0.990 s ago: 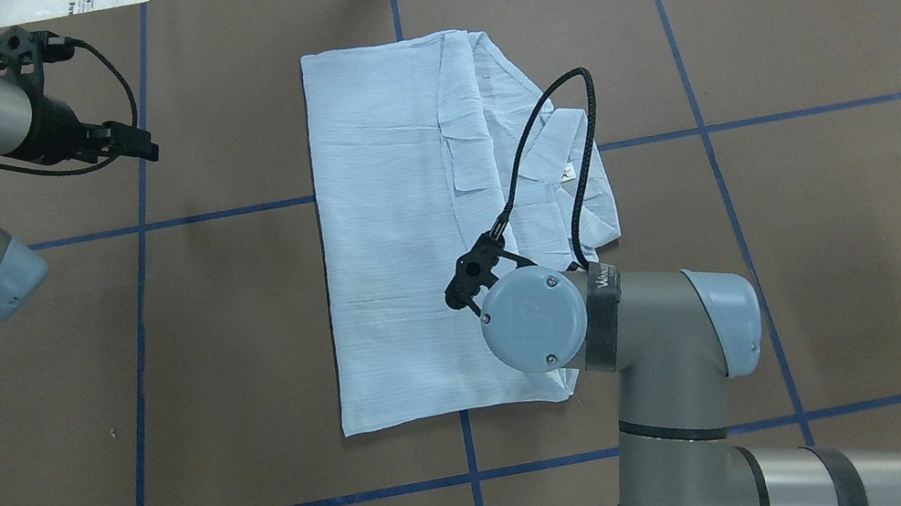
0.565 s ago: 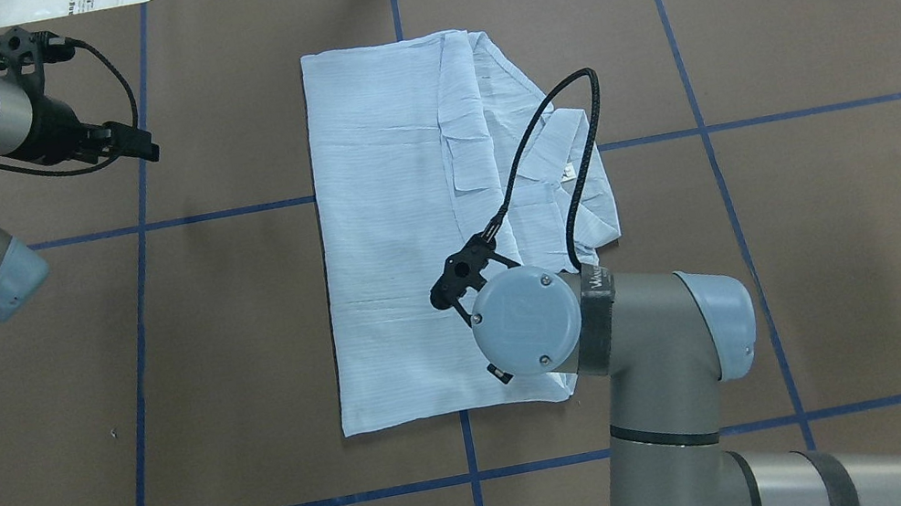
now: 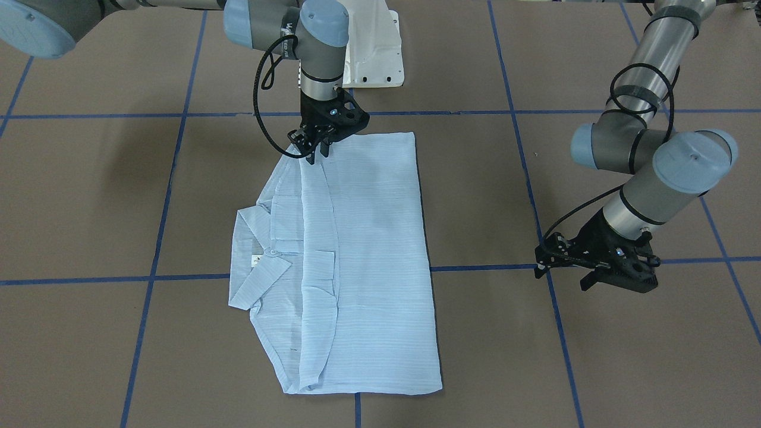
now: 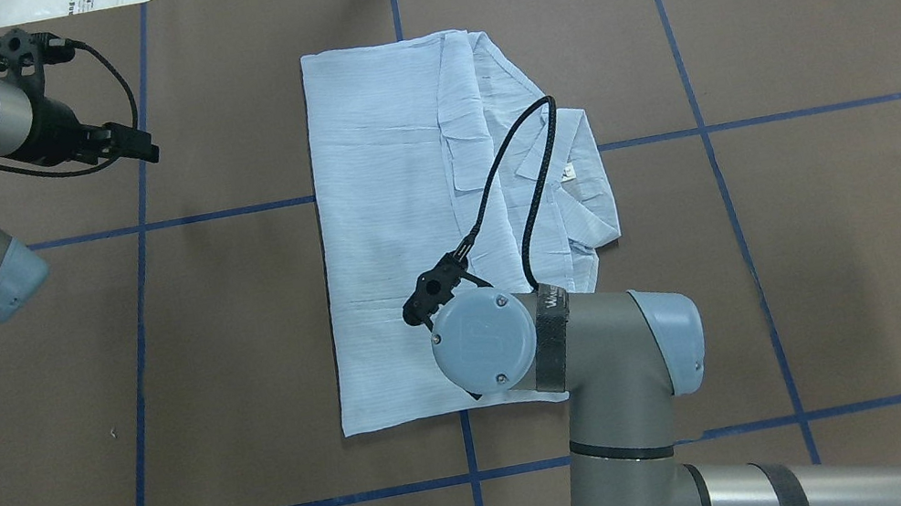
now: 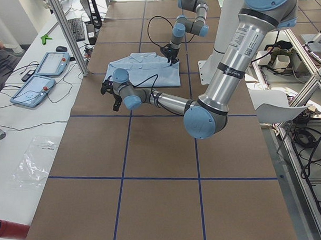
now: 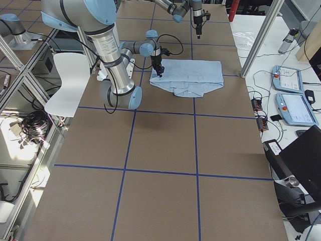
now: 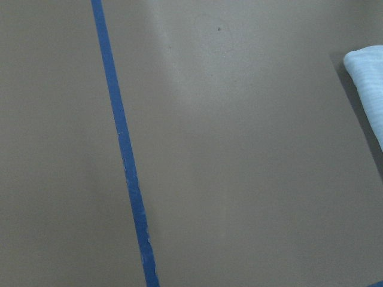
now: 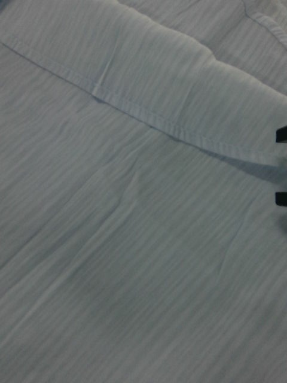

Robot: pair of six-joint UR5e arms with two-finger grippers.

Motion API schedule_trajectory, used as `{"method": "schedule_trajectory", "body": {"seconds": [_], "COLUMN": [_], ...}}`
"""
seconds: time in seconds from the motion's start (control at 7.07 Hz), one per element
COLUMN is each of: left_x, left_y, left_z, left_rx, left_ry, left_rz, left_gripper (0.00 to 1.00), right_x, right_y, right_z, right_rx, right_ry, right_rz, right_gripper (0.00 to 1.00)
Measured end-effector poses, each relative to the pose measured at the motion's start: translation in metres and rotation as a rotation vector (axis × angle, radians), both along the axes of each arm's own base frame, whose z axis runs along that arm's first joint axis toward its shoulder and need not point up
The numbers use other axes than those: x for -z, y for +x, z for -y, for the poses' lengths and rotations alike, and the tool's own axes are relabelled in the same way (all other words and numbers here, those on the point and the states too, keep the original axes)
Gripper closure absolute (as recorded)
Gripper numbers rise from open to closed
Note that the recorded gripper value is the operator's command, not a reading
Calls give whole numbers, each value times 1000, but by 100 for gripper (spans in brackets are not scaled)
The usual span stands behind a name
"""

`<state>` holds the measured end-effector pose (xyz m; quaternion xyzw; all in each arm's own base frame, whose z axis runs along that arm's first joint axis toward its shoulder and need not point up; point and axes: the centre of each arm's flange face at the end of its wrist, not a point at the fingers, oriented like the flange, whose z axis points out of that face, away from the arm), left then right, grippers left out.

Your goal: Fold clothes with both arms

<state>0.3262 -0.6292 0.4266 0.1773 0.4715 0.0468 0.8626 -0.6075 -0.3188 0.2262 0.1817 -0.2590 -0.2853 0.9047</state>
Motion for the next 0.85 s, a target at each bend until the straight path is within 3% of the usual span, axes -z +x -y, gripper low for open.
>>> {"method": "schedule_trajectory", "body": {"seconds": [0.14,0.42,0.85], "left_x": [0,0,0], "left_y": [0,0,0], "left_z": [0,0,0], "left_rx": [0,0,0], "left_ry": [0,0,0], "left_rz": [0,0,0], "left_gripper": [0,0,0], "right_x": [-3,-7,-7], "right_y": [-2,-2,4], "right_z": [-3,-6,-1], "right_rx": [5,8,-3], "right_ry": [0,3,9], "right_rz": [-6,-15,-27], "right_gripper": [68,100,100]}}
